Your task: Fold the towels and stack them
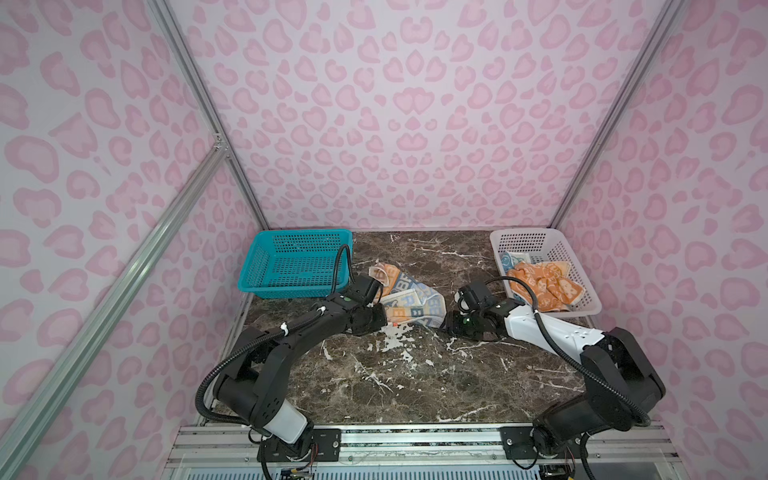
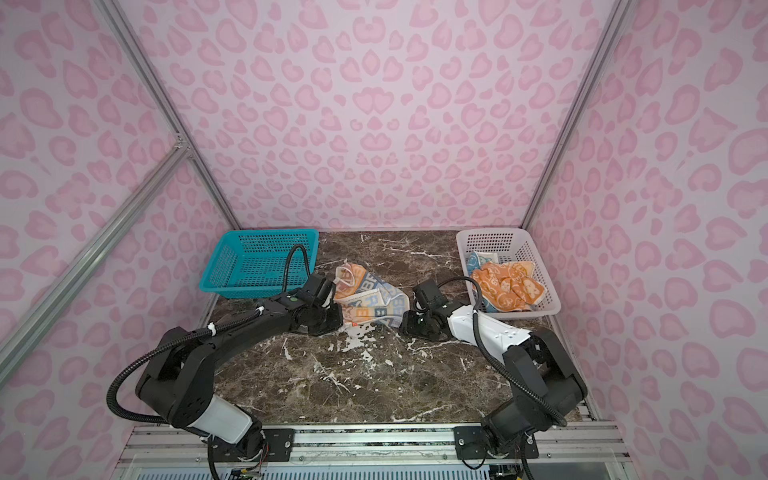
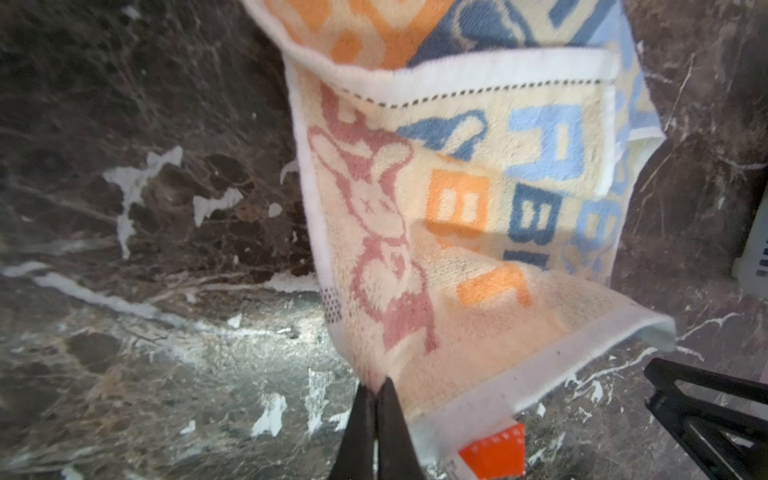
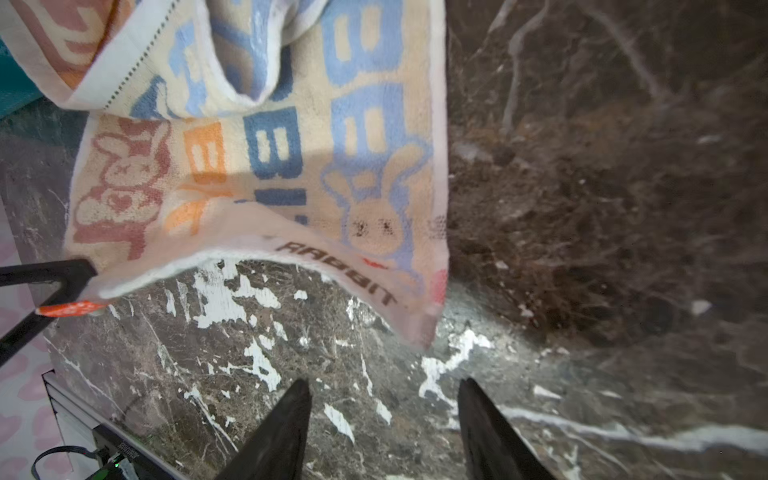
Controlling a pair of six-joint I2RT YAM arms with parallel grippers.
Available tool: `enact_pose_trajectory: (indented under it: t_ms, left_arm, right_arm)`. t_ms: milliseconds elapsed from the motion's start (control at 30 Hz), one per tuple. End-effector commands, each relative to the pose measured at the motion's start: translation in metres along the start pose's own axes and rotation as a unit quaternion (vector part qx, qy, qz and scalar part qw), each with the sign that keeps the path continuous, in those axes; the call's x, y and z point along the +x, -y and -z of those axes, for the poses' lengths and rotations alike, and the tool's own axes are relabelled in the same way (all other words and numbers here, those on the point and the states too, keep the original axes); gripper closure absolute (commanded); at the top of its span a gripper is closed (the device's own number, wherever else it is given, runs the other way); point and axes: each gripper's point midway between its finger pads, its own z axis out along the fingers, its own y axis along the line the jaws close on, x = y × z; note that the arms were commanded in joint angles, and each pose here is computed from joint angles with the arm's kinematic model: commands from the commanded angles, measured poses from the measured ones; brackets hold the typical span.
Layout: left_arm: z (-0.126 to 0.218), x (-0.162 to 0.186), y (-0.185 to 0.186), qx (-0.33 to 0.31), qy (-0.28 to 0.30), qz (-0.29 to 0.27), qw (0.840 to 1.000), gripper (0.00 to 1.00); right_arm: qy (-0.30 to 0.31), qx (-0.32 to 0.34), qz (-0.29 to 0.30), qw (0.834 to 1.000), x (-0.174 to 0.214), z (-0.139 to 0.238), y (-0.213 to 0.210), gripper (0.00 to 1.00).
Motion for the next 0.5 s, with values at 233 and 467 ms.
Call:
enact_pose_trajectory:
  t_ms: [233, 467]
  left_arm:
    - [-0.012, 0.01, -0.012, -0.007, -0.001, 0.006, 1.0, 0.97]
    - [-0.01, 0.007, -0.007, -0.002, 0.001, 0.003, 1.0, 0.97]
  right_arm:
    - [0.014, -0.001, -0.068, 0.998, 0.002, -0.007, 0.014, 0.34]
    - [0.01, 0.011, -0.08, 0.997, 0.004, -0.015, 0.02, 0.33]
